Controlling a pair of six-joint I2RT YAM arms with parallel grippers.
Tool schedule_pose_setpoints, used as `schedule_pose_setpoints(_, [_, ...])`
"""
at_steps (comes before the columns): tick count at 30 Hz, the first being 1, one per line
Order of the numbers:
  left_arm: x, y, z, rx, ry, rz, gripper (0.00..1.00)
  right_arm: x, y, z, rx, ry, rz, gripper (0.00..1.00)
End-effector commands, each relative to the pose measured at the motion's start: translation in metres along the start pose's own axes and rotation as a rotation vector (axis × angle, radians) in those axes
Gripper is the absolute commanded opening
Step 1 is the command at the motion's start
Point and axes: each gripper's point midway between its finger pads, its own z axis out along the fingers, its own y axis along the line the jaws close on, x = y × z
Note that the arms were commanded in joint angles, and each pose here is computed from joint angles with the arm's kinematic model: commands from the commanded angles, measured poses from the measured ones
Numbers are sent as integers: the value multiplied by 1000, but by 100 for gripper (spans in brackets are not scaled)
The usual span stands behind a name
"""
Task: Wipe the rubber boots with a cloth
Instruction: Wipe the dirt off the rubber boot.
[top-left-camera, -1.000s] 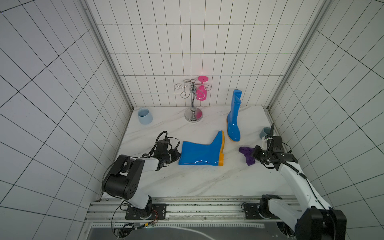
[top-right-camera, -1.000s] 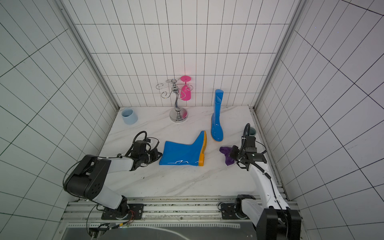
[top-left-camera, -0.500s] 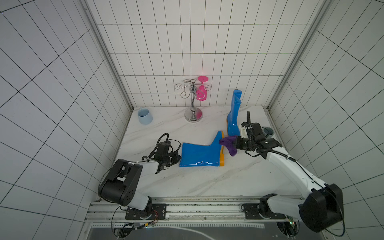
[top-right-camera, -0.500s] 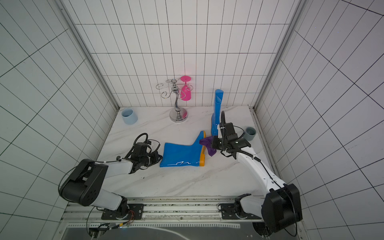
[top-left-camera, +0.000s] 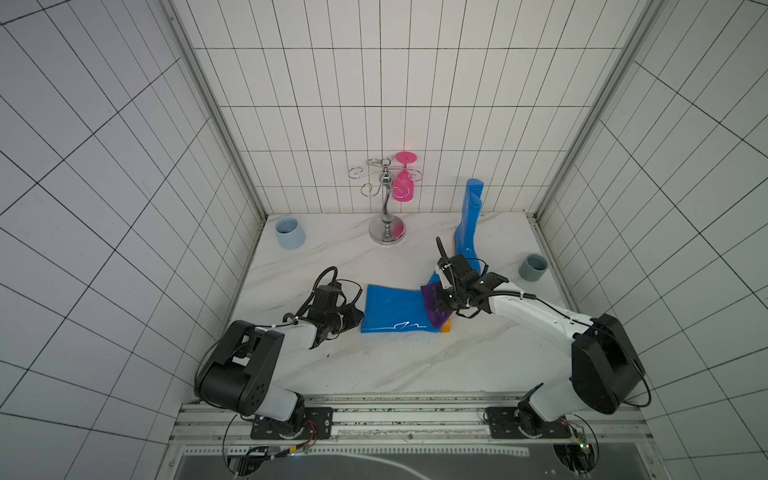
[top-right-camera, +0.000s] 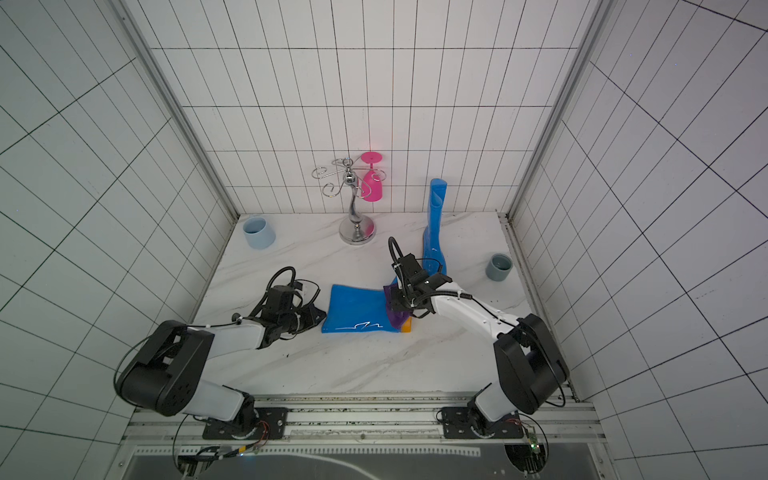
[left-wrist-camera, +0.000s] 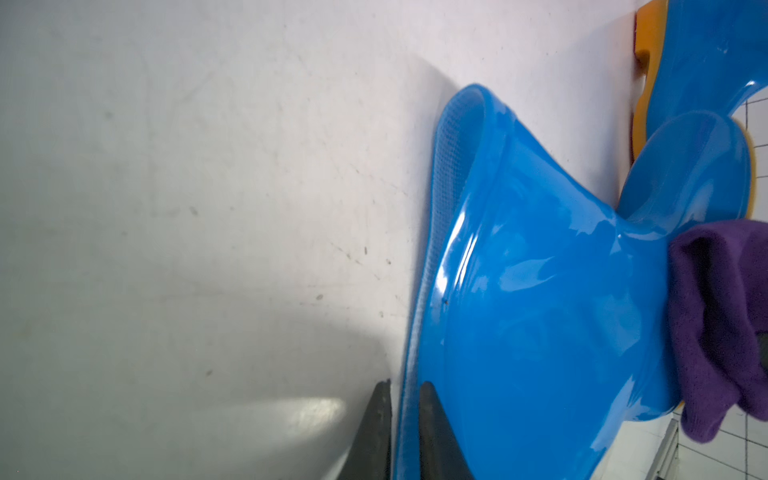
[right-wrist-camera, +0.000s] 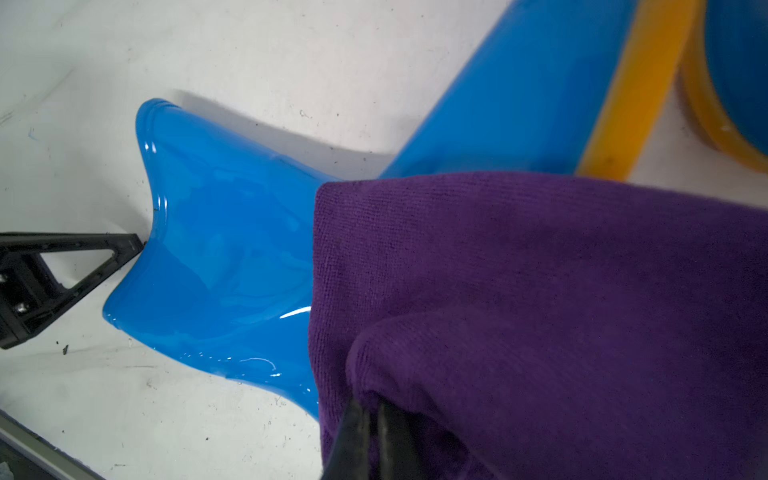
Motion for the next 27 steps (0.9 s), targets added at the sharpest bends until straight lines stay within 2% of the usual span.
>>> schedule_pose_setpoints(1, [0, 6, 8, -32, 23, 0, 23, -37, 23, -23, -9, -89, -42, 0])
schedule_pose_setpoints(6, [-10, -1, 20, -19, 36, 9, 27, -32, 18, -14, 21, -66, -48, 0])
schedule_pose_setpoints(12, [-5, 9, 34, -47, 82, -2, 28, -21, 11, -5, 54, -6, -61, 0])
schedule_pose_setpoints(13, [-3, 11, 34, -50, 87, -4, 28, -20, 11, -5, 60, -1, -67, 3])
schedule_pose_setpoints(15, [-1, 14, 34, -59, 90, -6, 27, -20, 13, -9, 74, 3, -88, 21])
schedule_pose_setpoints(18, [2, 17, 33, -64, 88, -4, 23, -26, 16, -20, 98, -19, -111, 33])
schedule_pose_setpoints(24, [6, 18, 36, -51, 100, -7, 5, -39, 24, -40, 136, -47, -156, 43])
schedule_pose_setpoints(27, [7, 18, 37, -47, 99, -10, 0, -44, 23, -47, 181, -54, -180, 46])
